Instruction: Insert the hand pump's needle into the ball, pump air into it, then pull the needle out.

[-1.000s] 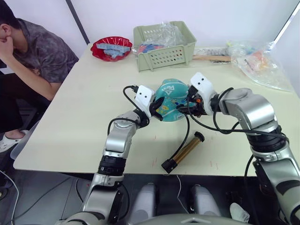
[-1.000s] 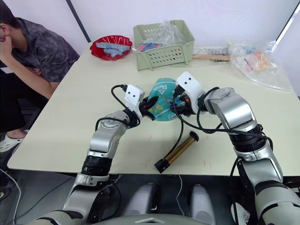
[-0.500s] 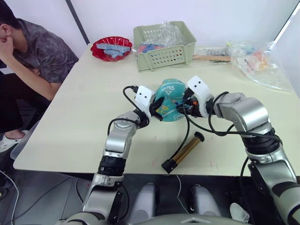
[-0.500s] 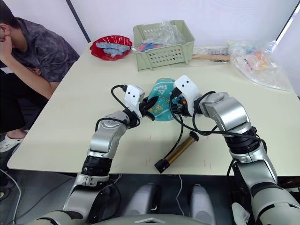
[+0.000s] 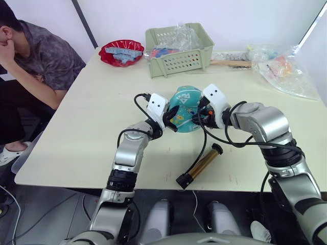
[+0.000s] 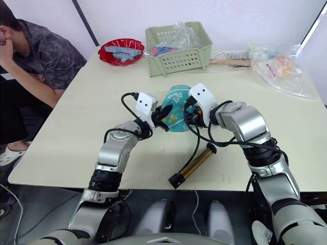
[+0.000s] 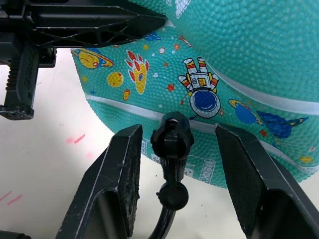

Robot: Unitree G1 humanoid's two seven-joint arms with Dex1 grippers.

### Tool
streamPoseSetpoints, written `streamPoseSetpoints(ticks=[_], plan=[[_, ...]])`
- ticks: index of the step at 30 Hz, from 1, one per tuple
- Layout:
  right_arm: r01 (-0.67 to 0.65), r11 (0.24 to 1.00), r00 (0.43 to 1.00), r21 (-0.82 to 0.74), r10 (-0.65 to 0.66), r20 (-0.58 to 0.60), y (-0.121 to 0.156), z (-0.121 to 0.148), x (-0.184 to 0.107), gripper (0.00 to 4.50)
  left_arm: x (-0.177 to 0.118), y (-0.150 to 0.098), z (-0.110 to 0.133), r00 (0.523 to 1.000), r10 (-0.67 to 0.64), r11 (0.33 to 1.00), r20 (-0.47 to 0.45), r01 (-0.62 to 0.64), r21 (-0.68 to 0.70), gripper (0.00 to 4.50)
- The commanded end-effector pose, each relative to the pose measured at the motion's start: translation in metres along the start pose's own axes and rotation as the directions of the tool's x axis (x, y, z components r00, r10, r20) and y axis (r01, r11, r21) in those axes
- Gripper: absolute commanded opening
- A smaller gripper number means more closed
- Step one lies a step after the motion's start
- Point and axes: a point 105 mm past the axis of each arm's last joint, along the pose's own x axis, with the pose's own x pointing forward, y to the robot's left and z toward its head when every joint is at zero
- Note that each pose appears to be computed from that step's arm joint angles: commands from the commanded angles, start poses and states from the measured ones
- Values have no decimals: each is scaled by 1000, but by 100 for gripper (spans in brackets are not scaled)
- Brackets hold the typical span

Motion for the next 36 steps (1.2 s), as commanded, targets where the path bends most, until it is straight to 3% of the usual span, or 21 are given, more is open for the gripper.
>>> streamPoseSetpoints(ticks=[1, 3, 6, 8, 9, 18, 25, 36], plan=[[0, 1000, 999, -4, 0, 45, 1, 12, -3, 241, 4, -24, -30, 990, -96, 995, -101, 92, -44, 0], [-2, 1000, 999, -5, 2, 36, 1, 11, -3, 241, 3, -24, -31, 990, -97, 995, -102, 93, -45, 0], [-9, 1000, 999, -2, 9, 44, 2, 12, -3, 166, 3, -24, -31, 990, -94, 995, -103, 90, -46, 0], [-10, 1000, 999, -2, 10, 48, 1, 13, -3, 58, 3, -24, -31, 990, -93, 995, -103, 88, -47, 0], [-9, 1000, 999, -6, 9, 48, 1, 13, -3, 35, 3, -24, -32, 990, -93, 995, -103, 88, -48, 0], [16, 986, 1000, -168, -14, 12, -2, 13, -7, 35, 3, -24, -34, 990, -92, 995, -106, 87, -49, 0], [-61, 893, 994, -446, 12, -112, 6, 4, 3, 35, 4, -25, -34, 990, -96, 994, -104, 90, -59, 0], [-155, 826, 965, -542, 9, -263, 1, -8, 26, 35, 4, -19, -33, 993, -70, 990, -97, 58, -126, 0]])
